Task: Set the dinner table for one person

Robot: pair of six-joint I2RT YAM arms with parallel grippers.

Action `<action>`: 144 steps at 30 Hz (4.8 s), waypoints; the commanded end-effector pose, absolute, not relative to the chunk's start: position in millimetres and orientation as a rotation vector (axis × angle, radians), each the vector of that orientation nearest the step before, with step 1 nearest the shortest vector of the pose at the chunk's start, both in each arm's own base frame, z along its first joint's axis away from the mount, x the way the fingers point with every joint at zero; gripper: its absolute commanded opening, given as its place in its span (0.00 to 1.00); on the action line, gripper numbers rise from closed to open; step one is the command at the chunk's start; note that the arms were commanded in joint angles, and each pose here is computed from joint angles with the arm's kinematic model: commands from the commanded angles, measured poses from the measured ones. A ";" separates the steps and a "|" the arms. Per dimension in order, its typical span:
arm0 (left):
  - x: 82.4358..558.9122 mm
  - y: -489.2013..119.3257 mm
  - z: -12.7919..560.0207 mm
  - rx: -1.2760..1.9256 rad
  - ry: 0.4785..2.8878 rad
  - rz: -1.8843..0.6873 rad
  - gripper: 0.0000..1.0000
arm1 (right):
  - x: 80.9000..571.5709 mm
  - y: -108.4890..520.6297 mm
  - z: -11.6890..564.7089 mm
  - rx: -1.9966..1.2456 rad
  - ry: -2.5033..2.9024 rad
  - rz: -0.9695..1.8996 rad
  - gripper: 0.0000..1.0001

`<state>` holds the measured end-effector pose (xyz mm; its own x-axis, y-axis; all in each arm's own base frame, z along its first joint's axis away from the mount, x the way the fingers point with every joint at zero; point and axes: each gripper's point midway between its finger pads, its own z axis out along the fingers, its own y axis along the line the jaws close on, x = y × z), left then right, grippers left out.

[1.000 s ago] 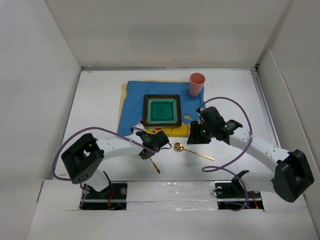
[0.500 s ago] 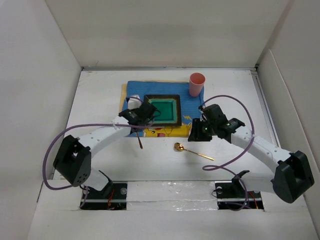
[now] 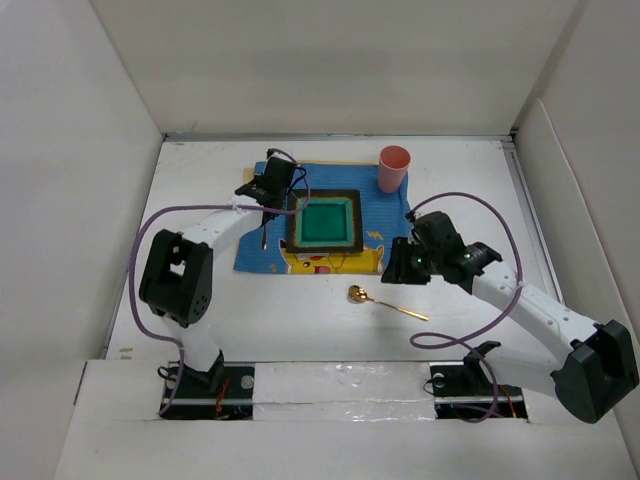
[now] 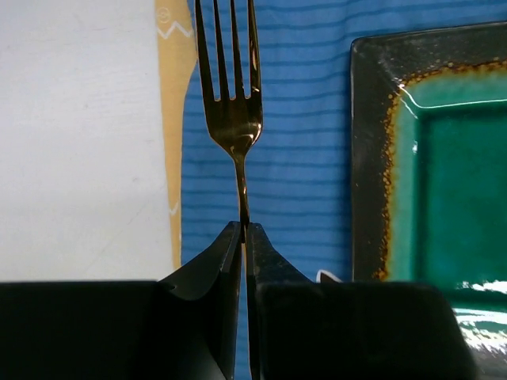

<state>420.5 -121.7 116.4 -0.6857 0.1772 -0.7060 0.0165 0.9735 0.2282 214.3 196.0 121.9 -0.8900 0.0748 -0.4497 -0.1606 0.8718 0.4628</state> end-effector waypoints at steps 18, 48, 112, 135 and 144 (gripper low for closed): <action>478.0 -114.6 61.1 0.198 2.366 0.301 0.00 | 211.8 180.2 107.3 0.064 2.635 0.590 0.46; 461.2 -130.4 230.3 0.050 2.088 -0.020 0.34 | 215.8 209.0 40.9 -0.280 2.847 0.361 0.56; 345.4 -144.7 302.0 0.034 1.956 -0.404 0.34 | 382.3 197.1 124.5 0.070 2.446 -0.053 0.00; 351.7 -152.8 289.3 0.023 1.986 -0.418 0.34 | 492.6 193.5 82.9 0.076 2.431 -0.068 0.00; 352.7 -151.5 287.0 0.018 1.997 -0.405 0.34 | 497.7 196.4 67.7 0.061 2.461 -0.086 0.13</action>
<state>347.9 -150.0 276.6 -0.4819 -0.1438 -0.8644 0.1887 0.9463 -0.2626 480.2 191.6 44.0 -0.8205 0.0092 -0.5715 0.0612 0.9955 -0.0719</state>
